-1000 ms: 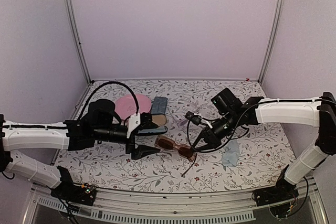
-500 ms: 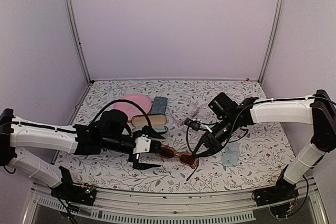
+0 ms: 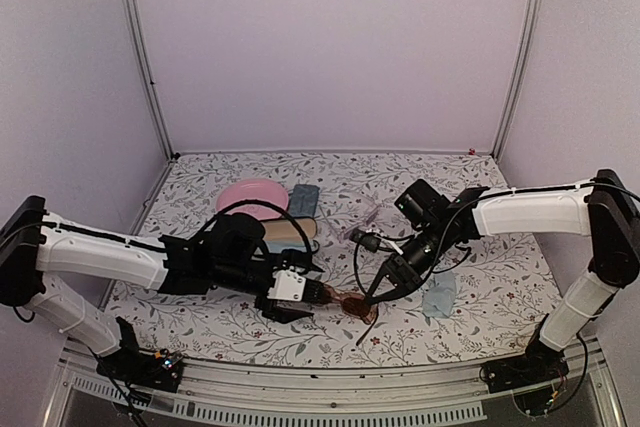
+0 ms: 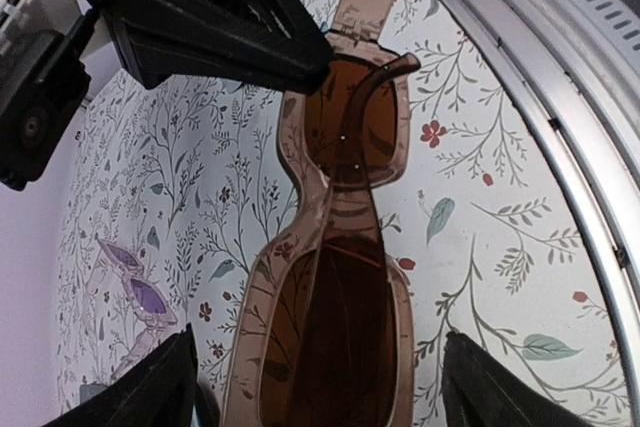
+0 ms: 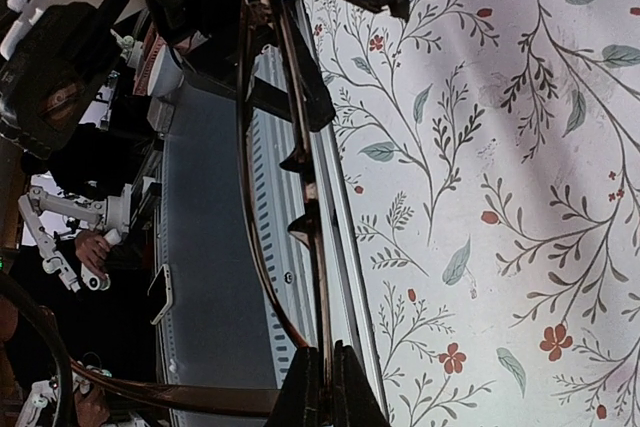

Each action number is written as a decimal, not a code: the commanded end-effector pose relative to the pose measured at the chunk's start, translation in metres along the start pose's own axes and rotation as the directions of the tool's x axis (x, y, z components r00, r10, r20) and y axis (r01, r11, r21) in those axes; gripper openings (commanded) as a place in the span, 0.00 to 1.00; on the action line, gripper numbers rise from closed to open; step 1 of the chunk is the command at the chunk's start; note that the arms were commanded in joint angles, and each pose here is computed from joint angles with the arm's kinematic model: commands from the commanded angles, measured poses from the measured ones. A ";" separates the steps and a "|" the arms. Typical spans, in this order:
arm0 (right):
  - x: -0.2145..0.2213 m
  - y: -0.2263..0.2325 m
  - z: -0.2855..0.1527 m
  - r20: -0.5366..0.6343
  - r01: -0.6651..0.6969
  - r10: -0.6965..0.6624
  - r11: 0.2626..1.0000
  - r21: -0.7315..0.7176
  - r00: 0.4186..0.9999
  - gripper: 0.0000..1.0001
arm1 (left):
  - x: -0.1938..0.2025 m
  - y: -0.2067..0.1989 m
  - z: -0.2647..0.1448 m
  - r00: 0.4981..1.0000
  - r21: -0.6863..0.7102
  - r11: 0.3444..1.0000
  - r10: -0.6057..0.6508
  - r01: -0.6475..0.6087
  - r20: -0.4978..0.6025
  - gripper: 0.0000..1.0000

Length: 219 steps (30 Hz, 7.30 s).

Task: Organize the sunglasses
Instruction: Pass from the right arm to the left, then close the right temple of the sunglasses on the sunglasses, then pass from the left arm to the right, then pass from the right arm to the left

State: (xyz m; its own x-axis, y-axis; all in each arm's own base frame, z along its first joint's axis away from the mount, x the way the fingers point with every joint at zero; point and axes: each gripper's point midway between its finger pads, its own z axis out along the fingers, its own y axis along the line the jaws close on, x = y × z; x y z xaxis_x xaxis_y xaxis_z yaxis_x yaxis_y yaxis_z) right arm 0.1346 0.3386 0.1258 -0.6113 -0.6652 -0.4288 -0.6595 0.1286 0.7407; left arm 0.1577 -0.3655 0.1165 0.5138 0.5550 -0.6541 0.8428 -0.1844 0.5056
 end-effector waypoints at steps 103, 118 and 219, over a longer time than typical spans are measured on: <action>-0.045 0.008 -0.030 0.278 0.008 -0.028 0.997 0.071 0.960 0.70 | -0.009 0.010 -0.015 0.946 -0.070 0.948 -0.300 0.310 0.125 0.35; -0.046 0.031 -0.046 0.163 0.236 -0.353 0.840 0.489 0.921 0.95 | -0.014 0.005 -0.028 0.868 0.010 0.879 -0.473 0.477 0.154 0.32; -0.072 0.009 0.014 -0.022 0.422 -0.503 0.699 0.577 0.864 0.31 | 0.011 0.104 -0.113 0.505 -0.228 0.452 -0.730 0.862 0.461 0.94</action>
State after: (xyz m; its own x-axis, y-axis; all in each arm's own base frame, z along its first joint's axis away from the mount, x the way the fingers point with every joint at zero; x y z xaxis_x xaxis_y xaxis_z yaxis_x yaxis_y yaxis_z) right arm 0.1502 0.3905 0.1569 -0.1834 -0.6932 -0.6970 -0.9729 0.2297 0.0276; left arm 0.2036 -0.3138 0.2217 -0.2529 0.1167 -0.9604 0.8780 0.4447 -0.1771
